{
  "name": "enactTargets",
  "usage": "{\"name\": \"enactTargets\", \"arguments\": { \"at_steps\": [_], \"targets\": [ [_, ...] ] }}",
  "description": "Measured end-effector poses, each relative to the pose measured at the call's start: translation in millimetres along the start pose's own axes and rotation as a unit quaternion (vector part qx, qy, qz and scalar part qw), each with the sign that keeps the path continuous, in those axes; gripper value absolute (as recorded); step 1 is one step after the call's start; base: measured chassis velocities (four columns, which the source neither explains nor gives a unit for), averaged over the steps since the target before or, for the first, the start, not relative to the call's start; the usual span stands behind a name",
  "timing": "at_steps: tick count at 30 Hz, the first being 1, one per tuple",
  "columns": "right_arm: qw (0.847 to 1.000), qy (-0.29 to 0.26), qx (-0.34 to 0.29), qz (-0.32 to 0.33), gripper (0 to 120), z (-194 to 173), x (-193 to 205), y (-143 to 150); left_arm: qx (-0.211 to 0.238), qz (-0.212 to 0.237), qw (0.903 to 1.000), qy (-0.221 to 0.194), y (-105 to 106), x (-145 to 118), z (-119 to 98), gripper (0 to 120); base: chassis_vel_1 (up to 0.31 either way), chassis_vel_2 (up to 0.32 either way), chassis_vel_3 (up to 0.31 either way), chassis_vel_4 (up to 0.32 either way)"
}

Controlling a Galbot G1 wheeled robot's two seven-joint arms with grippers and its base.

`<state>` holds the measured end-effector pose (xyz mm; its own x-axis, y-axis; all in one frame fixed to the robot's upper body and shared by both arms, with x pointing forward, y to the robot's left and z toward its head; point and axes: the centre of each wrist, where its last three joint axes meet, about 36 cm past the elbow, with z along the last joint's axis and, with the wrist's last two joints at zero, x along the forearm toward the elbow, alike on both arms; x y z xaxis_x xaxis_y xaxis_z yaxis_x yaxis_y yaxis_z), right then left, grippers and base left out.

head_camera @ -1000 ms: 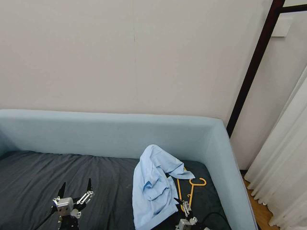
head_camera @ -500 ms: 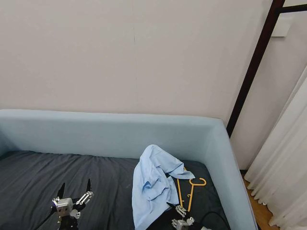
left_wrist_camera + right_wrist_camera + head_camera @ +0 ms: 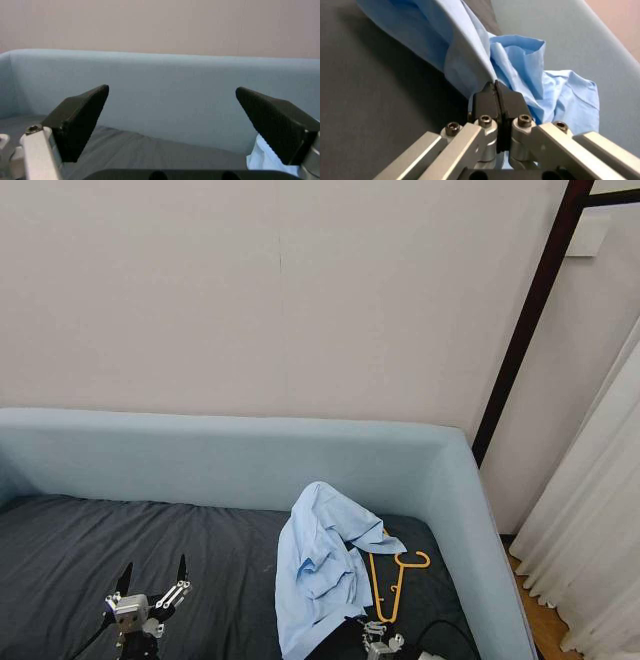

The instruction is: Pick up the clothes from the sofa and hang them on the clothes hanger.

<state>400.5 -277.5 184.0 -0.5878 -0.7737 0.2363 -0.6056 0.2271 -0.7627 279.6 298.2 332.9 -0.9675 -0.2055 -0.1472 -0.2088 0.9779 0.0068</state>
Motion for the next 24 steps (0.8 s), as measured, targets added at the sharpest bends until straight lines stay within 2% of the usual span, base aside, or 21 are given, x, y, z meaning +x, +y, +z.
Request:
{"name": "enactTargets", "arguments": {
  "at_steps": [2,3,5,6,7,9,10,11,12,13,14,15,16,17,18,20,21,22,24],
  "targets": [
    [0.999,-0.007,-0.03,0.011,0,-2,1,-5,0.0,0.001,1.0,0.0,0,-1,1,100,0.0,0.0,0.0,0.0],
    [0.998,-0.016,-0.064,0.022,0,-6,0,-10,0.001,0.001,1.0,0.0,0,-2,1,100,0.0,0.0,0.0,0.0],
    [0.987,-0.041,-0.151,0.037,0,-25,-5,-27,0.005,0.001,1.0,-0.001,1,-3,0,100,0.0,0.0,0.0,0.0],
    [0.987,-0.041,-0.151,0.037,0,-25,-5,-27,0.005,0.001,1.0,-0.001,1,-3,0,100,0.0,0.0,0.0,0.0],
    [0.981,-0.051,-0.182,0.044,0,-34,-8,-37,0.005,0.001,1.0,-0.002,1,-4,0,100,0.0,0.0,0.0,0.0],
    [0.956,-0.089,-0.27,0.075,0,-67,-20,-71,0.007,0.002,1.0,-0.003,1,-6,-1,100,0.0,0.0,0.0,0.0],
    [0.936,-0.114,-0.318,0.097,0,-86,-28,-94,0.007,0.003,1.0,-0.004,1,-7,-1,100,0.0,0.0,0.0,0.0],
    [0.936,-0.114,-0.318,0.097,0,-86,-28,-94,0.007,0.003,1.0,-0.004,1,-7,-1,100,0.0,0.0,0.0,0.0],
    [0.917,-0.138,-0.357,0.115,0,-104,-36,-117,0.008,0.004,1.0,-0.004,0,-7,-1,100,0.0,0.0,0.0,0.0],
    [0.917,-0.138,-0.357,0.115,0,-104,-36,-117,0.008,0.004,1.0,-0.004,0,-7,-1,100,0.0,0.0,0.0,0.0],
    [0.885,-0.184,-0.404,0.141,0,-137,-49,-160,0.01,0.005,0.9999,-0.004,-2,-7,-1,100,0.0,0.0,0.0,0.0],
    [0.867,-0.21,-0.425,0.151,0,-154,-55,-184,0.01,0.006,0.9999,-0.004,-2,-7,-1,100,0.0,0.0,0.0,0.0],
    [0.856,-0.226,-0.437,0.157,0,-164,-58,-198,0.009,0.006,0.9999,-0.004,-1,-7,-2,100,0.0,0.0,0.0,0.0],
    [0.856,-0.226,-0.437,0.157,0,-164,-58,-198,0.009,0.006,0.9999,-0.004,-1,-7,-2,100,0.0,0.0,0.0,0.0],
    [0.839,-0.251,-0.454,0.166,0,-179,-62,-224,0.008,0.006,0.9999,-0.005,0,-8,-2,100,0.0,0.0,0.0,0.0],
    [0.82,-0.28,-0.464,0.183,0,-195,-68,-261,0.008,0.004,0.9999,-0.007,2,-8,-4,100,0.0,0.0,0.0,0.0],
    [0.816,-0.288,-0.464,0.19,0,-200,-71,-276,0.008,0.004,0.9999,-0.007,4,-8,-5,100,0.0,0.0,0.0,0.0],
    [0.816,-0.288,-0.464,0.19,0,-200,-71,-276,0.008,0.004,0.9999,-0.007,4,-8,-5,100,0.0,0.0,0.0,0.0],
    [0.81,-0.307,-0.452,0.213,0,-208,-78,-320,0.009,0.003,0.9999,-0.009,4,-7,-7,100,0.0,0.0,0.0,0.0]
  ]
}}
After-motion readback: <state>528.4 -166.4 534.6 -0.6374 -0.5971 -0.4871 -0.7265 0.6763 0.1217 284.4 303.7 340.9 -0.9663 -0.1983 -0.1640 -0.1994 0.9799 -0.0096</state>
